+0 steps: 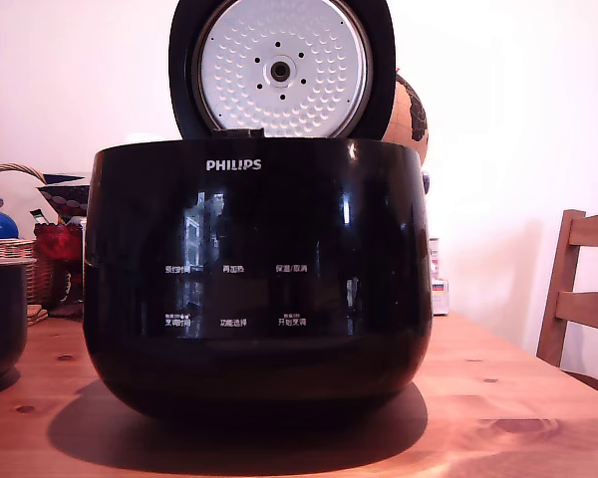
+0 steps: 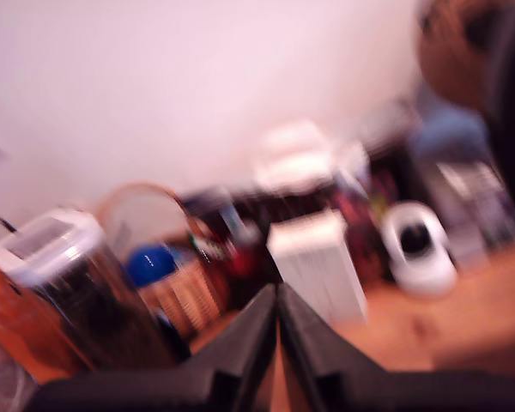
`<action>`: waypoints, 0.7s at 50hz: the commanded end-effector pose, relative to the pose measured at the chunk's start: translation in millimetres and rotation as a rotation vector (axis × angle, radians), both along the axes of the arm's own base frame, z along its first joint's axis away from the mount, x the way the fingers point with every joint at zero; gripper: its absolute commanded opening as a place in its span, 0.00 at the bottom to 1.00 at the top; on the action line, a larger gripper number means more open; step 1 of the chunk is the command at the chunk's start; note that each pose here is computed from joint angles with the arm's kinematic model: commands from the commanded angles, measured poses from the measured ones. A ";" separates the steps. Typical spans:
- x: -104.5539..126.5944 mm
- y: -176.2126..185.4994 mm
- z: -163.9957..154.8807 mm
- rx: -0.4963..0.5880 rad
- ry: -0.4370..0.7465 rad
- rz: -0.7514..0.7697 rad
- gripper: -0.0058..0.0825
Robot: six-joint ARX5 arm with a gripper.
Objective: Pick up the metallic pot next to the rice cooker
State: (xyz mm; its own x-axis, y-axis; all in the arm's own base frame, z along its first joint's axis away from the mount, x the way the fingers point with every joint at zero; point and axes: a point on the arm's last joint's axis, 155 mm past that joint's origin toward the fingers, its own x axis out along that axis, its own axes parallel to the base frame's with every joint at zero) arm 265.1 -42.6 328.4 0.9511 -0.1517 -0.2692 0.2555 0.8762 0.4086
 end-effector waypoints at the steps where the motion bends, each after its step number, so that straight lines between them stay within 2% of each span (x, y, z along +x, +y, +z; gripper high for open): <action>1: -4.5 -3.0 -23.0 0.059 0.124 -0.038 0.04; 10: -25.2 -8.3 -74.8 0.155 0.452 -0.127 0.04; 11: -26.9 -8.6 -80.4 0.191 0.477 -0.150 0.04; 20: -40.5 -9.3 -128.5 0.223 0.735 -0.195 0.07; 24: -43.0 -14.1 -141.5 0.208 0.811 -0.222 0.14; 31: -39.5 -19.3 -160.0 0.188 0.907 -0.242 0.38; 35: -37.6 -18.9 -171.7 0.185 0.966 -0.238 0.43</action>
State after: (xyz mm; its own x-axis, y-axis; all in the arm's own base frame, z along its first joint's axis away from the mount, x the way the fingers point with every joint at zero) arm 228.5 -61.8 170.3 0.3173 -0.1900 -0.9291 0.7099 0.6972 0.0998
